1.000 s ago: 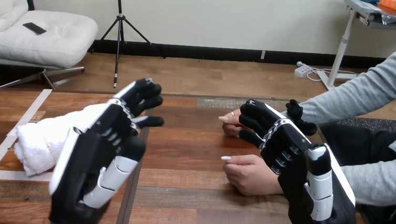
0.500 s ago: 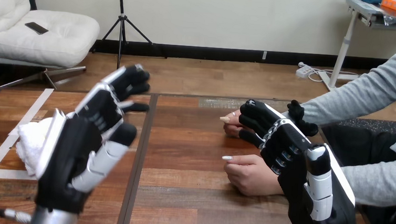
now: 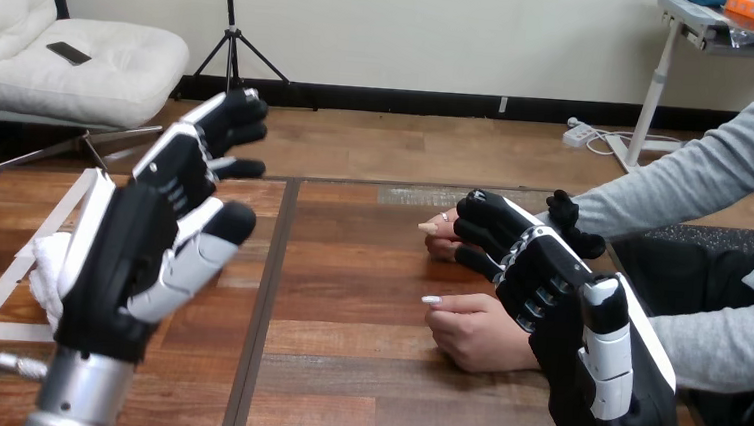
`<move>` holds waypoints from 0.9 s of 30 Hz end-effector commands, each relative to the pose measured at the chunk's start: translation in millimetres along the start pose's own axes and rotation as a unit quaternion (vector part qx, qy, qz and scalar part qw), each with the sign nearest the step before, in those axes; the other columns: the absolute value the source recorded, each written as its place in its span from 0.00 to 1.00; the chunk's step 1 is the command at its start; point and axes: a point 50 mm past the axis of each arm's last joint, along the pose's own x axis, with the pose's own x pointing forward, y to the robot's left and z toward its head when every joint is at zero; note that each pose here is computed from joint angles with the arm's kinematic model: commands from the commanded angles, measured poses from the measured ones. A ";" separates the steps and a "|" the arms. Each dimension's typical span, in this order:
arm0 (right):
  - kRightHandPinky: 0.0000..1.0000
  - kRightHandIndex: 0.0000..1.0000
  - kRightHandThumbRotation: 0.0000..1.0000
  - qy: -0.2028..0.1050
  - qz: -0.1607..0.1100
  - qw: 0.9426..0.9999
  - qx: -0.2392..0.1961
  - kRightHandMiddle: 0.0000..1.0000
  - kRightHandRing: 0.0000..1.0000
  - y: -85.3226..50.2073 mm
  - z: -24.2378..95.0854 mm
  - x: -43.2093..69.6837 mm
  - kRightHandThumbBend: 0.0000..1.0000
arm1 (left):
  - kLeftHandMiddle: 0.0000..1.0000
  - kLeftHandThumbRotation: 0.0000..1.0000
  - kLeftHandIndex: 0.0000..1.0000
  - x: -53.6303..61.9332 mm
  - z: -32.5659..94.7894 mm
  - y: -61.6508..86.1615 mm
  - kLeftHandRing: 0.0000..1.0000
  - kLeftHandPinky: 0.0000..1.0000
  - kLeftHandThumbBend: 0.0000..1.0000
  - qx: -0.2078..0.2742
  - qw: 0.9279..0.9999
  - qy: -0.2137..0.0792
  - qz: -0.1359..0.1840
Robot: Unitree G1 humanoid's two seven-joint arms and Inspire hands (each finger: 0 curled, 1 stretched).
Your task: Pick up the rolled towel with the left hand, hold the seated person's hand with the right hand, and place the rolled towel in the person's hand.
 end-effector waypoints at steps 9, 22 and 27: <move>0.88 0.86 1.00 -0.044 0.009 0.999 -0.011 0.90 0.92 -1.3 12.7 15.7 0.77 | 0.88 0.77 0.86 34.8 0.9 16.4 0.87 0.75 0.85 0.043 0.999 -0.022 -0.004; 0.87 0.86 1.00 -0.045 0.007 0.999 -0.011 0.90 0.91 -1.9 13.2 17.6 0.77 | 0.92 0.72 0.88 58.5 -8.2 26.3 0.92 0.86 0.77 0.058 0.998 -0.005 -0.009; 0.87 0.86 1.00 -0.045 0.004 0.999 -0.014 0.89 0.91 -2.3 13.8 18.0 0.77 | 0.93 0.71 0.89 68.7 -12.9 31.5 0.94 0.89 0.74 0.096 0.995 0.009 -0.017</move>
